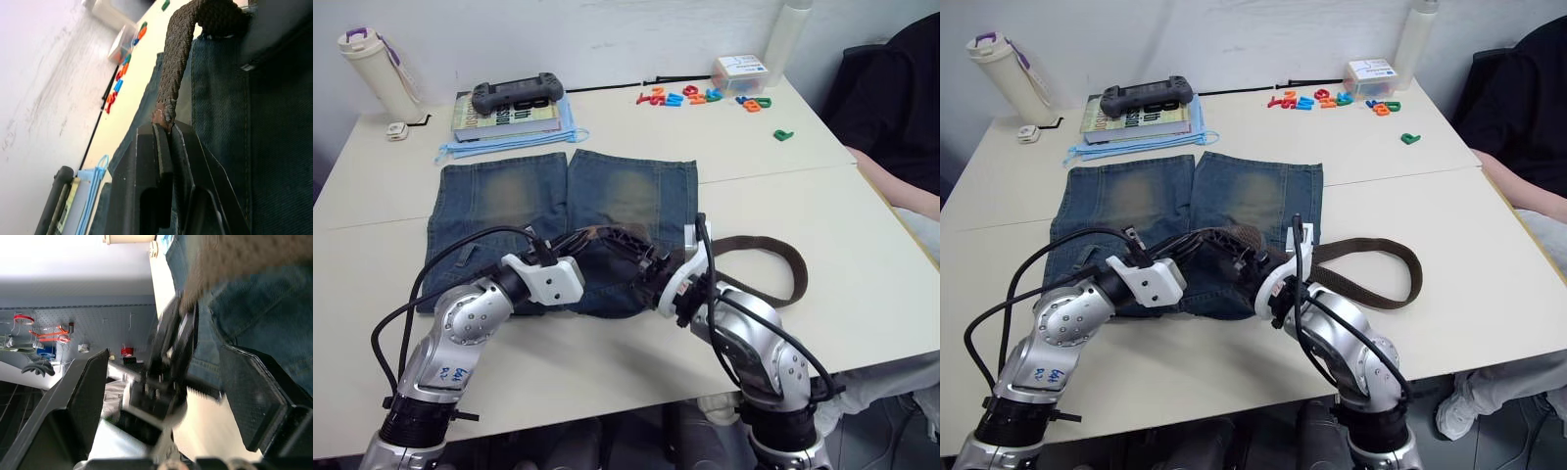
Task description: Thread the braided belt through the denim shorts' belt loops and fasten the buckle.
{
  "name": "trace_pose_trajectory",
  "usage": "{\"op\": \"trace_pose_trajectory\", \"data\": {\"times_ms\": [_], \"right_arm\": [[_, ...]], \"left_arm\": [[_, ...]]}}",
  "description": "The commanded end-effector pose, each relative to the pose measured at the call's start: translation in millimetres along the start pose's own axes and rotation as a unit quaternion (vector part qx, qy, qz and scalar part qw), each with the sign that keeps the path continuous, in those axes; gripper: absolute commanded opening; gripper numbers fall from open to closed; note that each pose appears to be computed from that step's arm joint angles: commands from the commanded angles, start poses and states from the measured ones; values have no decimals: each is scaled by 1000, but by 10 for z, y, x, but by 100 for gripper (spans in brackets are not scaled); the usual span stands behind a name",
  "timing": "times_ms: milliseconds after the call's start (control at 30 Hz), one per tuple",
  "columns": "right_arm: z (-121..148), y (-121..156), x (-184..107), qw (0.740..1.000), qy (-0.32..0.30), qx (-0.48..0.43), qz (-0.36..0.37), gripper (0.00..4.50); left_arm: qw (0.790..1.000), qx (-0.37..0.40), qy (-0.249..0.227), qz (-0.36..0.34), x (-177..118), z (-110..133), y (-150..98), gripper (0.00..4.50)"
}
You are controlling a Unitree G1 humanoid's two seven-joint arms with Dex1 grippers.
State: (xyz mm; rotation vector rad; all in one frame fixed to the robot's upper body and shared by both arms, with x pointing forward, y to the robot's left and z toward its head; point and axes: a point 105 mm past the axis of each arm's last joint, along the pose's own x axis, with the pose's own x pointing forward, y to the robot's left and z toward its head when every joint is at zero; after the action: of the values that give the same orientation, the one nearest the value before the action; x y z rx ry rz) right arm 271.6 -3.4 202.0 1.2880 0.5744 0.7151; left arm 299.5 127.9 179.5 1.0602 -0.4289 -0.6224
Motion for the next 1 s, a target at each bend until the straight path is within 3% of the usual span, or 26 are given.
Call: {"op": "trace_pose_trajectory", "data": {"times_ms": [33,233,433,567,767,967,1000], "right_arm": [[202,-15,49,999,-47,7,12,384],[278,4,43,998,-64,-2,20,384],[202,20,46,998,-51,-19,19,384],[180,20,52,998,-50,-21,19,265],[217,14,44,998,-60,-25,20,4],[256,27,37,997,-70,-28,25,4],[264,28,35,997,-71,-30,26,0]], "left_arm": [[1000,15,-12,14,-98,90,89,0],[1000,26,15,1,-204,-36,71,0],[1000,27,13,2,-164,-22,72,0],[1000,26,9,1,-151,-1,64,0],[1000,22,0,0,-159,29,52,0],[1000,23,-18,-3,-197,84,47,0],[1000,16,-23,-3,-207,97,47,42]]}}
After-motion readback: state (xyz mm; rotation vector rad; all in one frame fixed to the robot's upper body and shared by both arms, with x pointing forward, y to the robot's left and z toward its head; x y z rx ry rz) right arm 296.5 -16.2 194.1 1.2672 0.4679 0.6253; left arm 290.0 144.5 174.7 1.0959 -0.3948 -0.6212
